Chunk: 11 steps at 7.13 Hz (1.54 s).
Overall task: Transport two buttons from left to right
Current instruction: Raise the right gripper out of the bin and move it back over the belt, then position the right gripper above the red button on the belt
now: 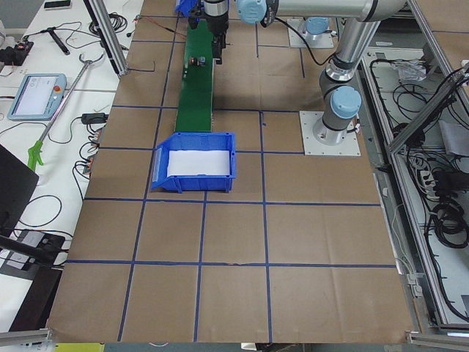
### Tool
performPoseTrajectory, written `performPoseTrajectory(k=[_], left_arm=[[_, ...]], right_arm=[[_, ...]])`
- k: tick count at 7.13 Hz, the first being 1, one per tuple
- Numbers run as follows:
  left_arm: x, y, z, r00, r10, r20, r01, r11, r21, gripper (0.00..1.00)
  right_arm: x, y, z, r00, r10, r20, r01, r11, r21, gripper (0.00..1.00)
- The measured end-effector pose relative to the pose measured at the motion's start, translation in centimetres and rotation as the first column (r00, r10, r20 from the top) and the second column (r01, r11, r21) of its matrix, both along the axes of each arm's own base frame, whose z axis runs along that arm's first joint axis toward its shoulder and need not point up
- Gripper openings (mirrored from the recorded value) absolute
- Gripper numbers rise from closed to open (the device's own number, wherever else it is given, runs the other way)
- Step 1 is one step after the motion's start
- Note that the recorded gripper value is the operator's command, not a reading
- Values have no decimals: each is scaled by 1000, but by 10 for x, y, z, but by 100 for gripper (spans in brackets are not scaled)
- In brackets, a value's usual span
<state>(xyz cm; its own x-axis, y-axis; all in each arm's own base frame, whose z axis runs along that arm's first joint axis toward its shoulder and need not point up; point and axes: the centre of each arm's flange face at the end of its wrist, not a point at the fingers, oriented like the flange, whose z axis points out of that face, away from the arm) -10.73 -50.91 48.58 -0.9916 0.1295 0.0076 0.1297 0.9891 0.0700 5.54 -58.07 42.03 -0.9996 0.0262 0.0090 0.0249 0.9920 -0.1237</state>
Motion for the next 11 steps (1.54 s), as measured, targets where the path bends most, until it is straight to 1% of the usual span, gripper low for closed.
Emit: performPoseTrajectory(k=[3, 6, 9, 11], left_arm=[[0, 0, 0, 1000, -2, 0, 2, 1000, 1, 100], [0, -2, -6, 1000, -3, 0, 3, 1000, 10, 100], [0, -5, -11, 1000, -3, 0, 3, 1000, 21, 100], [0, -4, -10, 1000, -3, 0, 3, 1000, 19, 100]], right_arm=[[0, -1, -2, 1000, -2, 5, 2, 1000, 2, 100], [8, -8, -16, 1000, -8, 11, 8, 1000, 21, 100], [50, -13, -36, 1000, -19, 19, 18, 999, 42, 100], [72, -23, -57, 1000, 4, 25, -5, 999, 44, 100]])
